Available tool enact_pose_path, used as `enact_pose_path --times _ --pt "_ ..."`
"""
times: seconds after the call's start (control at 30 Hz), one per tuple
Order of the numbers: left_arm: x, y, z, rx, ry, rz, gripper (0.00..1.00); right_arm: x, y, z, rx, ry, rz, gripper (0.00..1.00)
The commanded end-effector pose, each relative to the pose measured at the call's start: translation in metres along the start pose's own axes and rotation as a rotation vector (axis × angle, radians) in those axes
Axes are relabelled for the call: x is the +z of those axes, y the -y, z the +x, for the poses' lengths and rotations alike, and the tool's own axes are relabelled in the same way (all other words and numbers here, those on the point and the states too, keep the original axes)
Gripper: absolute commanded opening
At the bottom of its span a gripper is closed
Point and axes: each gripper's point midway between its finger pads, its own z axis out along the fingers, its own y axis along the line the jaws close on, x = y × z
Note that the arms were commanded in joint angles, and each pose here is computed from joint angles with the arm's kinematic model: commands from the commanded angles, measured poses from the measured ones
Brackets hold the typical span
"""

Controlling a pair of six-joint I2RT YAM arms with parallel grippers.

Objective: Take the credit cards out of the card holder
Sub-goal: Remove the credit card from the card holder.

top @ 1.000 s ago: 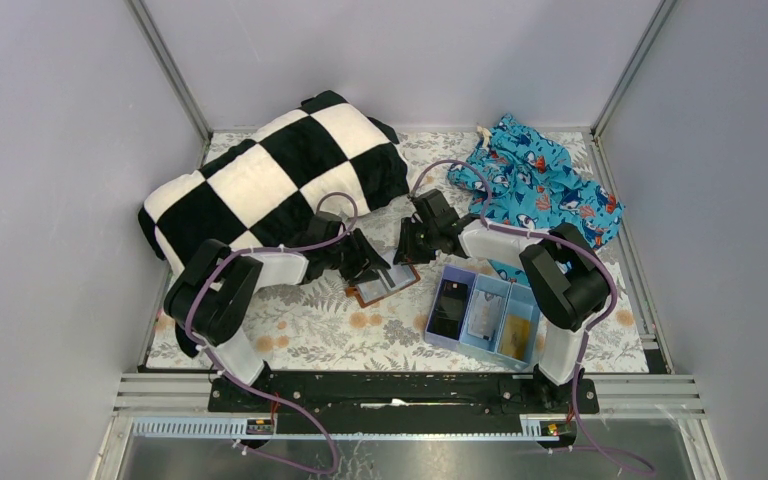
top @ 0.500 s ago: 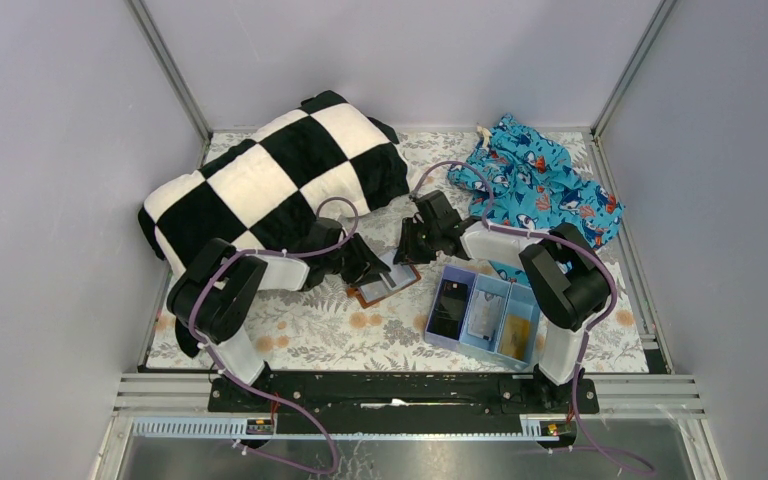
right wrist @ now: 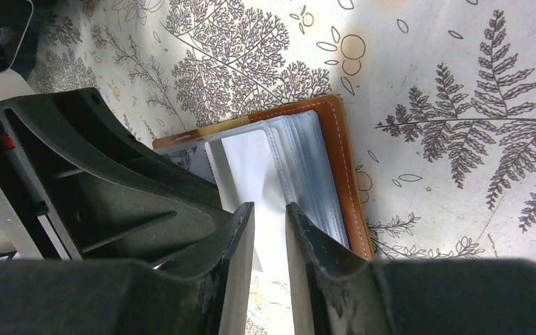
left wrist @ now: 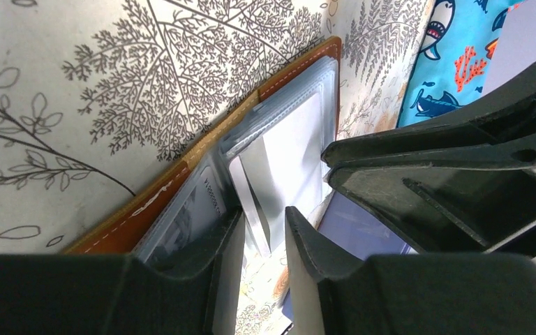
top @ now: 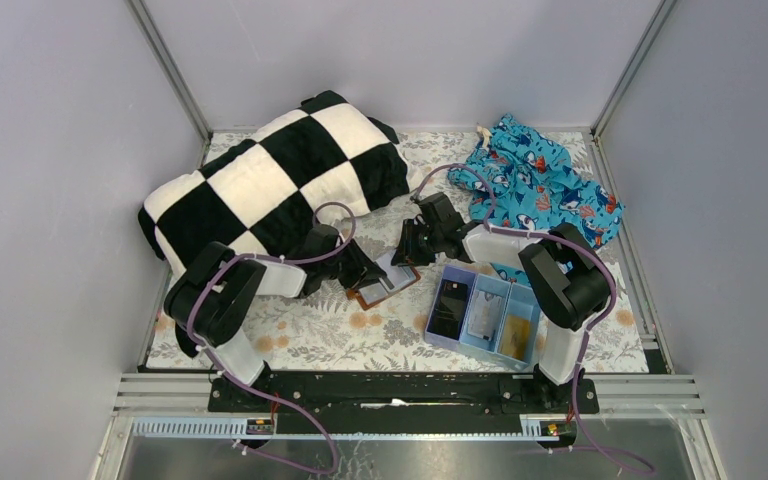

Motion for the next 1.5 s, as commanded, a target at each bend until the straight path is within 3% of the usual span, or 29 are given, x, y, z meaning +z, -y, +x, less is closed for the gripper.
enact_pose_path --times 0.0,0.13,0.5,1.27,1.47 --pt "-0.006 0.008 0.001 0.024 0.025 0.049 0.32 0.000 0.001 0.013 0.021 -0.041 -0.005 0.30" --pt "-0.009 0.008 0.003 0.022 0.035 0.074 0.30 0.002 0.003 0.014 0.023 -0.047 0.001 0.30" --pt "-0.009 0.012 0.004 0.018 0.033 0.107 0.00 0.001 0.003 0.013 0.028 -0.047 0.008 0.30" --pt "-0.024 -0.006 0.008 0.160 -0.182 0.031 0.00 -0.007 0.012 0.011 0.002 -0.018 0.060 0.29" --pt "-0.029 -0.011 0.008 0.163 -0.188 0.017 0.00 -0.002 0.018 0.019 0.020 -0.037 0.070 0.28"
